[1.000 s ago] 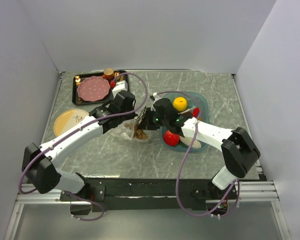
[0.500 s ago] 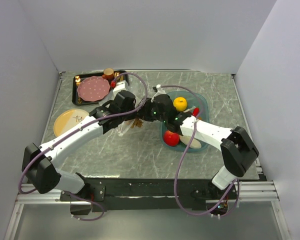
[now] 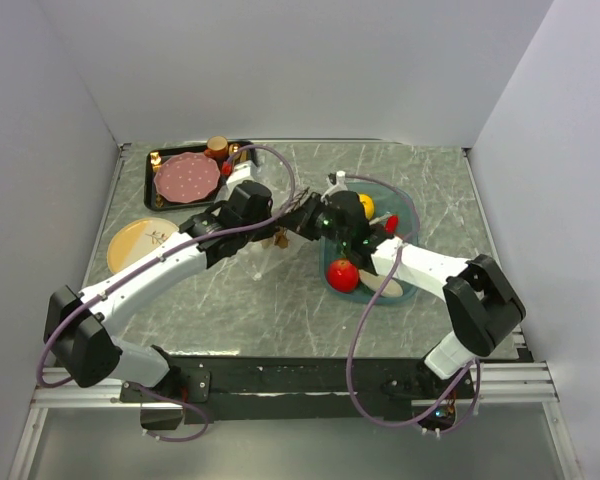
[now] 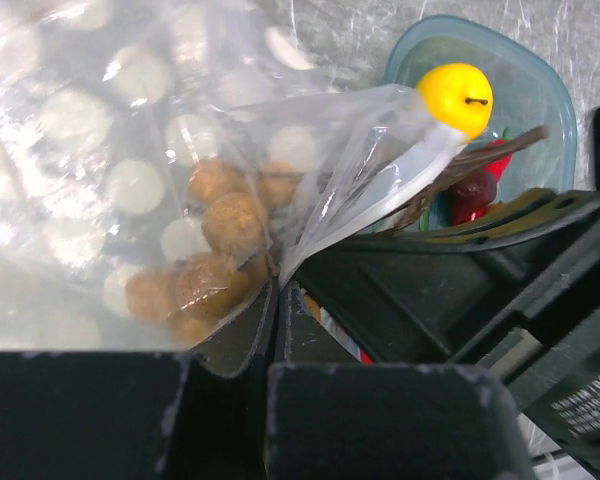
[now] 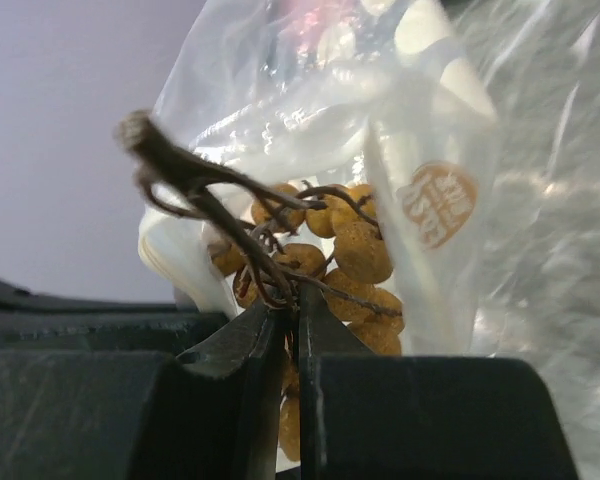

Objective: Place the food in the zip-top bag and seal the zipper
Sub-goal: Place the fake fruit in the zipper food storage bag.

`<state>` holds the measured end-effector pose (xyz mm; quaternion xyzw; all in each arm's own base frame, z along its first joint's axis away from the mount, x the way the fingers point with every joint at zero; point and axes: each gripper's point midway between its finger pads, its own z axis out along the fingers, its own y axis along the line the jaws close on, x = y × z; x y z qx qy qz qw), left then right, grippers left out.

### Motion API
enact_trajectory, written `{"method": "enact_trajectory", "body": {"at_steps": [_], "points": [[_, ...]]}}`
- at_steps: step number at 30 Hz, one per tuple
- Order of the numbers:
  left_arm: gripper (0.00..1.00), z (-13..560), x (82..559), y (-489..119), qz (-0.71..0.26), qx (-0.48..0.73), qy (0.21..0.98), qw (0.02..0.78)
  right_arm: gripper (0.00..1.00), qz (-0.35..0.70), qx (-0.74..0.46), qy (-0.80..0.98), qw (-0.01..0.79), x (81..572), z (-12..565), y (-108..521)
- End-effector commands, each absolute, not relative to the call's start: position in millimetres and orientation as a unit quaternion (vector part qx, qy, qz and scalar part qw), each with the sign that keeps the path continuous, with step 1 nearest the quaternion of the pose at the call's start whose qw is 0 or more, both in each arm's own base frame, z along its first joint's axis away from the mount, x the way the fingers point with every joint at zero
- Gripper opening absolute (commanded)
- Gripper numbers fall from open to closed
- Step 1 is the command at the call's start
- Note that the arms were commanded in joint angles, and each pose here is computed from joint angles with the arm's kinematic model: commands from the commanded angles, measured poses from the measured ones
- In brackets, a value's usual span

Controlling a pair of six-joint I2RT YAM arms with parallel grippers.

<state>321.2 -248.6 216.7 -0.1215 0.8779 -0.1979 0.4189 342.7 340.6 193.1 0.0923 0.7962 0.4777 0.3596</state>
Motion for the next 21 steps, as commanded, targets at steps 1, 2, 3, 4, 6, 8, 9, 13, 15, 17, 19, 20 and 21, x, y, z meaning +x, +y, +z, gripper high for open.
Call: {"method": "enact_trajectory", "body": {"at_steps": [1,2,3,4,6,8,9,13,15,17,19,20,21], "points": [[0.01,224,321,-263,-0.224,-0.118,0.876,0.41,0.01,0.586,0.104,0.736,0.322,332,243,355],[0.01,224,321,-264,-0.228,-0.116,0.876,0.409,0.01,0.58,0.108,0.741,0.321,332,237,357],[0.01,227,322,-266,-0.234,-0.118,0.872,0.413,0.01,0.573,0.111,0.745,0.323,330,233,357],[0.01,229,322,-266,-0.236,-0.118,0.87,0.416,0.01,0.564,0.109,0.75,0.328,327,224,356],[0.01,236,323,-267,-0.243,-0.119,0.865,0.422,0.01,0.545,0.108,0.756,0.346,327,219,355],[0.01,243,325,-268,-0.248,-0.121,0.861,0.428,0.01,0.518,0.091,0.774,0.353,326,208,359],[0.01,246,325,-269,-0.252,-0.119,0.859,0.429,0.01,0.503,0.091,0.78,0.361,328,201,358],[0.01,250,326,-275,-0.262,-0.118,0.86,0.423,0.0,0.404,0.084,0.831,0.373,330,164,348],[0.01,249,325,-276,-0.262,-0.12,0.862,0.418,0.0,0.408,0.085,0.827,0.376,330,160,344],[0.01,247,322,-273,-0.263,-0.125,0.861,0.417,0.0,0.394,0.083,0.838,0.368,328,152,339],[0.01,244,319,-271,-0.263,-0.127,0.861,0.416,0.01,0.427,0.049,0.824,0.369,321,165,348],[0.01,241,318,-267,-0.257,-0.132,0.863,0.414,0.01,0.435,0.037,0.82,0.37,319,169,351],[0.01,242,318,-265,-0.254,-0.139,0.862,0.416,0.02,0.441,0.023,0.819,0.366,317,171,355]]}}
